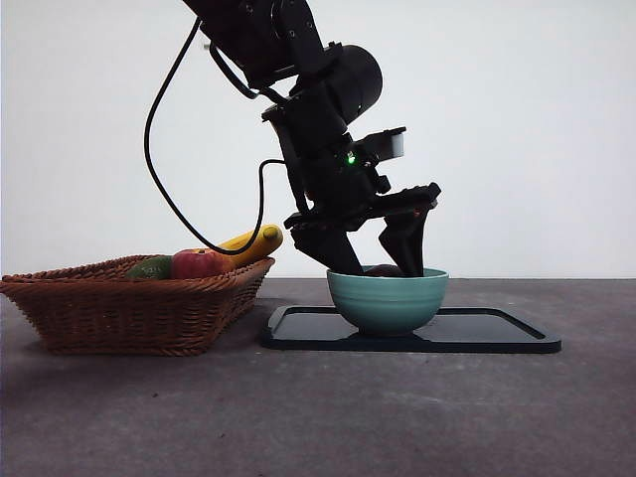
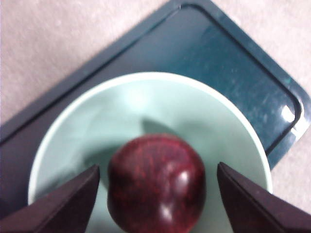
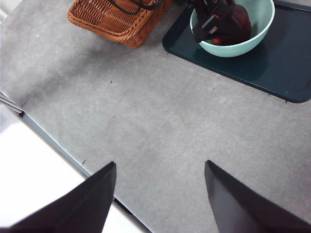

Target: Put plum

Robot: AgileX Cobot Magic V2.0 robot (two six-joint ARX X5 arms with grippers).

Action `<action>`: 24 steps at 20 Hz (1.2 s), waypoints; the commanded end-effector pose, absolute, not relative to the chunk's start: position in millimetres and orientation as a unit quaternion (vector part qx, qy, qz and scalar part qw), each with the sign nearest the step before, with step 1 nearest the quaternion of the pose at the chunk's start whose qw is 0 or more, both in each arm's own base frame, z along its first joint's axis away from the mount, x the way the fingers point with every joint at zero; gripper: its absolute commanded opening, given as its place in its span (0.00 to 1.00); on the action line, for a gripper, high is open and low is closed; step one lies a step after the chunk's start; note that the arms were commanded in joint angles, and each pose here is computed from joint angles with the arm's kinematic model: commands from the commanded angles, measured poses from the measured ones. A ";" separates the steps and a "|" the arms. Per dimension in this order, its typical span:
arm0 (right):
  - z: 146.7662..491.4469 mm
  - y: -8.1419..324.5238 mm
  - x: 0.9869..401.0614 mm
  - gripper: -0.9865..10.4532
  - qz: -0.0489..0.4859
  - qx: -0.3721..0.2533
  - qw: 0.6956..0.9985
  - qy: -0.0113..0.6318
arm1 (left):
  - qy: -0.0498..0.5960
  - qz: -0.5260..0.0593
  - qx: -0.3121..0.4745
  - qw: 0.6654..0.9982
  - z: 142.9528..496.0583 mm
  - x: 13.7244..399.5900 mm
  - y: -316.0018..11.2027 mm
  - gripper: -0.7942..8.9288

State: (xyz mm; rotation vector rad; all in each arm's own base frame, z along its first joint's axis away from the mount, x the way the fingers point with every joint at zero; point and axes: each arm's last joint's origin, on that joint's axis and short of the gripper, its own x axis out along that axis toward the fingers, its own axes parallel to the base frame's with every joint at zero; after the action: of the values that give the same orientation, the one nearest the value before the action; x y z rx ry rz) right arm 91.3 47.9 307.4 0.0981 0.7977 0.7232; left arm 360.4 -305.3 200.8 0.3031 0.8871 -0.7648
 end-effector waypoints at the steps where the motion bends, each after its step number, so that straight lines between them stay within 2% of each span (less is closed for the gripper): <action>1: 309.5 48.7 91.9 0.34 0.347 0.049 0.858 0.376 | 0.414 -0.366 0.148 0.820 197.5 361.4 -313.2 0.46; 2: 309.5 48.7 91.9 0.34 0.347 0.050 0.857 0.377 | 0.417 -0.366 0.149 0.819 197.1 361.0 -312.9 0.45; 4: 309.5 48.7 91.9 0.34 0.347 0.049 0.857 0.377 | 0.422 -0.364 0.151 0.816 196.4 360.3 -312.3 0.37; 7: 309.5 48.7 91.9 0.34 0.347 0.049 0.857 0.377 | 0.423 -0.364 0.151 0.816 196.4 360.3 -312.2 0.30; 15: 309.5 48.7 91.9 0.34 0.347 0.049 0.858 0.376 | 0.411 -0.363 0.146 0.823 211.3 362.9 -309.5 0.30; 19: 309.6 48.7 92.0 0.34 0.347 0.049 0.858 0.376 | 0.375 -0.365 0.133 0.842 251.3 358.7 -299.6 0.30; 24: 309.9 48.8 92.3 0.34 0.348 0.049 0.859 0.374 | 0.320 -0.358 0.109 0.870 325.4 338.6 -265.4 0.30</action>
State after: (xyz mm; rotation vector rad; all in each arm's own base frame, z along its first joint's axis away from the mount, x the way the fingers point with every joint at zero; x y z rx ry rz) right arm 91.7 48.0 307.8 0.0979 0.7911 0.7242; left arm 338.1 -264.0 315.2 0.2338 0.7050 -0.7438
